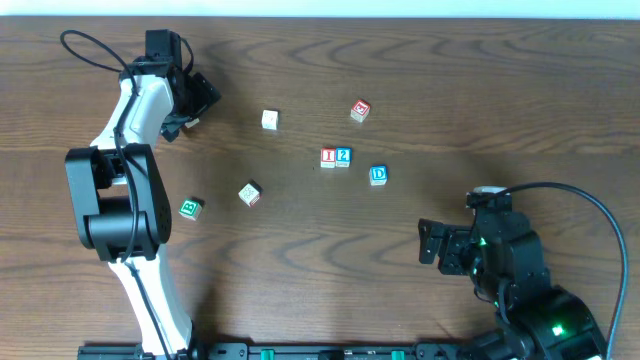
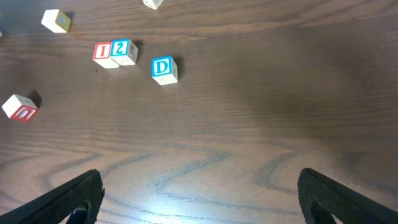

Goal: Spell out Ai2
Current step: 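Lower the left gripper over the red 'A' block and close on it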

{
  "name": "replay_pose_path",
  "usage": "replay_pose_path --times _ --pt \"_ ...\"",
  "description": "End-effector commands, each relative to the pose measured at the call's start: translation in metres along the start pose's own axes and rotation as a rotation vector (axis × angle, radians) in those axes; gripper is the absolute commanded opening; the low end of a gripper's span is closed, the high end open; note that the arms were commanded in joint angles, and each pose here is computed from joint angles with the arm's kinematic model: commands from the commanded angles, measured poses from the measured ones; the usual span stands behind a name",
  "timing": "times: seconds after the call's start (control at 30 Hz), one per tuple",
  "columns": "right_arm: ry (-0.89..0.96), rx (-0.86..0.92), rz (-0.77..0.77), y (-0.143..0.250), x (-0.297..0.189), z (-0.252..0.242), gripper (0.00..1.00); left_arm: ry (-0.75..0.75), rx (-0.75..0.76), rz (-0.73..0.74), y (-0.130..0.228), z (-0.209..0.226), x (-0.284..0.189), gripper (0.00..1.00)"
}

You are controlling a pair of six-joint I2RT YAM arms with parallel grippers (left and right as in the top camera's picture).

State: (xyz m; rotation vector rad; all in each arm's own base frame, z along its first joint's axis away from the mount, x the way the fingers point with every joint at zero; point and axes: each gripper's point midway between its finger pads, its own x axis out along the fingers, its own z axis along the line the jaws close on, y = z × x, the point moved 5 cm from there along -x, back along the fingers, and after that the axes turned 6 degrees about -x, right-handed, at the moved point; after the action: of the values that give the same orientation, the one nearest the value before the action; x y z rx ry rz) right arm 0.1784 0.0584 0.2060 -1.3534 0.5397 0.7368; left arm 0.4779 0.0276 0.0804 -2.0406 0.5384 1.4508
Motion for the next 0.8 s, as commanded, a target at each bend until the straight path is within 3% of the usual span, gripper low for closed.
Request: replay_pose_path --times 0.0,0.23,0.37,0.77 --pt "0.004 0.008 -0.004 0.0001 0.0 -0.0016 0.99 0.009 -0.01 -0.011 -0.0053 -0.0031 -0.0017 0.95" --pt "0.005 0.008 -0.003 0.0001 0.0001 -0.0017 0.99 0.008 -0.009 -0.012 -0.0053 -0.0029 -0.0016 0.97" --pt "0.005 0.008 -0.003 0.0001 0.0001 -0.0017 0.99 -0.005 -0.01 -0.024 -0.0068 -0.0014 -0.0016 0.77" --pt "0.005 0.008 -0.003 0.0001 0.0001 -0.0017 0.99 -0.033 -0.01 -0.036 -0.0075 0.0029 -0.0014 0.7"
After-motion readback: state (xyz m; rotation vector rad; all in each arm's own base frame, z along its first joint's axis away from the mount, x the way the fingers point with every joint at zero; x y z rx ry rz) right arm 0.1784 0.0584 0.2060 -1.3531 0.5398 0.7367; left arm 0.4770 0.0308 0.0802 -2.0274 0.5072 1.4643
